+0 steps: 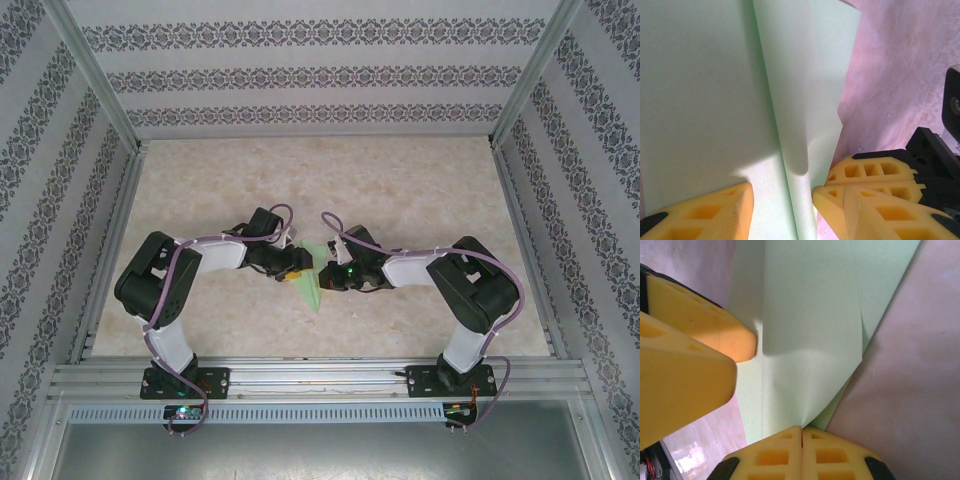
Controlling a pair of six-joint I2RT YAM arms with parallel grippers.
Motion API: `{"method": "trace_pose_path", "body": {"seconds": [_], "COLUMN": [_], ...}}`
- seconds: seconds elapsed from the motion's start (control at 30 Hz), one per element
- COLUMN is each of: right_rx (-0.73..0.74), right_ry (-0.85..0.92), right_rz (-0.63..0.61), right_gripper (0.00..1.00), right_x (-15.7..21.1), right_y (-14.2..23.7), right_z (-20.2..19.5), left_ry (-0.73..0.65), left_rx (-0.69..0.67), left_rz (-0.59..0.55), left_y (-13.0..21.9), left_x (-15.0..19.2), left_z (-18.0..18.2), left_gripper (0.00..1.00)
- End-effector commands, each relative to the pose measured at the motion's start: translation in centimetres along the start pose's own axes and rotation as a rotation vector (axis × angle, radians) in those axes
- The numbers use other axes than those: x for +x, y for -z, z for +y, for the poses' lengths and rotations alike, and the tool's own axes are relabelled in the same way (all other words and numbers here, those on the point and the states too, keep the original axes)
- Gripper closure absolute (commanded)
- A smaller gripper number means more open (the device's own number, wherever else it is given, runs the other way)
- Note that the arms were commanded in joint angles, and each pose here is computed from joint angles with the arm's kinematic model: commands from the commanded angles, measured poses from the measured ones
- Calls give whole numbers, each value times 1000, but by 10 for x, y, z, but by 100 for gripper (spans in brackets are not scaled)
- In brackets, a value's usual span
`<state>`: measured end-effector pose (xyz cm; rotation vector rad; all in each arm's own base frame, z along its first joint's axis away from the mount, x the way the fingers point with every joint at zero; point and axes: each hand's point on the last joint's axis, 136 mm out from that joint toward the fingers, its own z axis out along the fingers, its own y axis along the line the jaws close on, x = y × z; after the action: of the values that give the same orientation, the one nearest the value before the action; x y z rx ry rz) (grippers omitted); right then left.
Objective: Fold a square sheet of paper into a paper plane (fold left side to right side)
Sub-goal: Fourth fold the wing at the center of the table.
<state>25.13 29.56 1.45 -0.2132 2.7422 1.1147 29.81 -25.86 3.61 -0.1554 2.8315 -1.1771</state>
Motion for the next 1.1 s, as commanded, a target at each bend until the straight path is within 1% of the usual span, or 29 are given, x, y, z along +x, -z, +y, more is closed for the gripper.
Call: {"method": "trace_pose_path", "body": {"seconds": [0.0, 0.13, 0.17, 0.2, 0.27, 0.33, 0.47, 0.57, 0.87, 1.07], "right_rx": [146, 147, 146, 146, 148, 152, 155, 156, 173, 187], "right_ry": [-68, -68, -66, -66, -66, -66, -71, -71, -72, -77], "right_rz": [76, 80, 78, 79, 78, 77, 79, 81, 94, 103], "right_gripper": [100, 100, 100, 100, 100, 100, 100, 100, 100, 100], "right_x": [28, 28, 27, 28, 27, 27, 28, 28, 29, 31], "right_y": [-13, -13, -13, -13, -13, -13, -14, -14, -14, -13], "right_z": [-39, -40, -40, -40, -40, -40, -42, -41, -44, -47], "left_ry": [-14, -50, -56, -58, -62, -69, -79, -83, -73, -62], "left_rx": [-25, -45, -40, -33, -8, 27, 61, 65, 46, -33], "left_rz": [-19, -51, -56, -55, -41, -11, 45, 78, 119, 122], "left_y": [13, 27, 29, 30, 30, 26, 16, 7, -12, -18], "left_x": [3, 0, -1, -1, -1, 1, 4, 6, 4, 5], "left_z": [-6, -11, -13, -14, -19, -25, -32, -32, -20, 0], "left_gripper": [49, 48, 51, 54, 68, 78, 90, 93, 96, 96]}}
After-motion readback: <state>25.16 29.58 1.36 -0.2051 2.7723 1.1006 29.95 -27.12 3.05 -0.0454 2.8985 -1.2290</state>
